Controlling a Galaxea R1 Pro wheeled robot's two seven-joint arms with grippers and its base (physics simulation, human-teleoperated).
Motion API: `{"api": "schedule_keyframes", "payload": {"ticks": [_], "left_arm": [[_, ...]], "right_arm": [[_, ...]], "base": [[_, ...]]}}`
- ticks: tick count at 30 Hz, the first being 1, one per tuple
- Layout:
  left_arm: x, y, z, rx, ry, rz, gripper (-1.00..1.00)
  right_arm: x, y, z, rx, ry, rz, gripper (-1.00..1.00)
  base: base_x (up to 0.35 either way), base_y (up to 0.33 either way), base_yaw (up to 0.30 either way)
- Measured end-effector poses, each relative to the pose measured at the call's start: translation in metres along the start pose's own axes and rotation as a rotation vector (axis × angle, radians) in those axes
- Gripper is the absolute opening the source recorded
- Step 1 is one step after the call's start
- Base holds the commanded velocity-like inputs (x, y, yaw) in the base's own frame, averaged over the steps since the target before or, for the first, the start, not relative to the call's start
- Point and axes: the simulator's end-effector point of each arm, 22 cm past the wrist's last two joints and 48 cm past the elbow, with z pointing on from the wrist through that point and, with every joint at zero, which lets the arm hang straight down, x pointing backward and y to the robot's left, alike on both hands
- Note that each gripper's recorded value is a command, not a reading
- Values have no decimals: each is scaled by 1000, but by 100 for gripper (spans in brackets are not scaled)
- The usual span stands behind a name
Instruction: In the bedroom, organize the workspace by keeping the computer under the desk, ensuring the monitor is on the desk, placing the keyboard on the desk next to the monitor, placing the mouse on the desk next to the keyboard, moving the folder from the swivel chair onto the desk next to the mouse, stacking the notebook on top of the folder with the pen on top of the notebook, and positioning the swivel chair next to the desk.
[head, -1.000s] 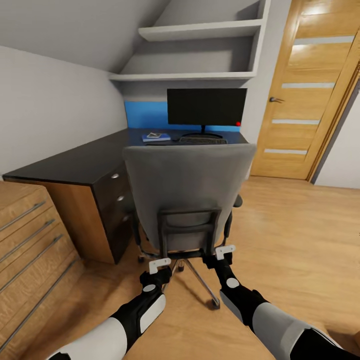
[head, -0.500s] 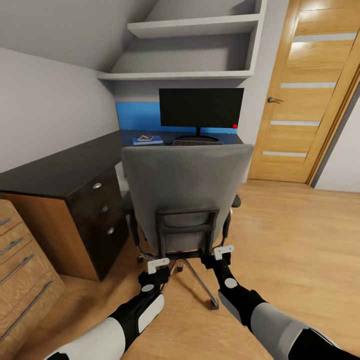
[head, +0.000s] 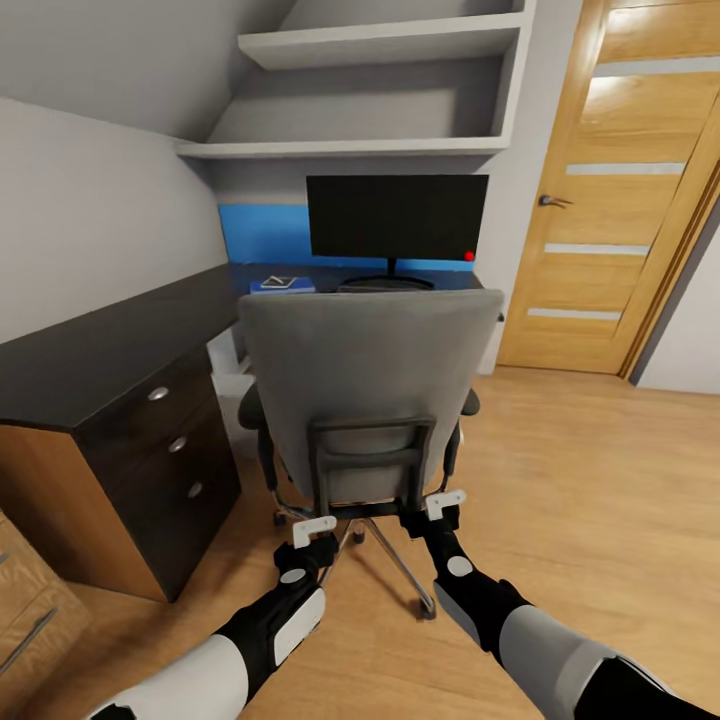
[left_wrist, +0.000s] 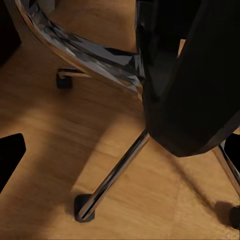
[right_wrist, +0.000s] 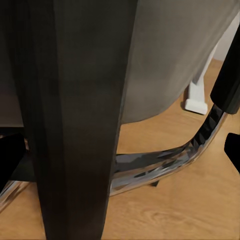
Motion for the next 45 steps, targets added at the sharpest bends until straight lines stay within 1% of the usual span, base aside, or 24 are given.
{"api": "schedule_keyframes", "payload": {"ticks": [16, 45], "left_arm": [[-2, 15, 4, -19, -4, 9, 100], [-3, 20, 5, -31, -6, 7, 100]], "right_arm": [[0, 15, -1, -16, 6, 14, 100], [0, 10, -1, -11, 3, 3, 100]], "base": [[322, -78, 0], [312, -2, 0]]}}
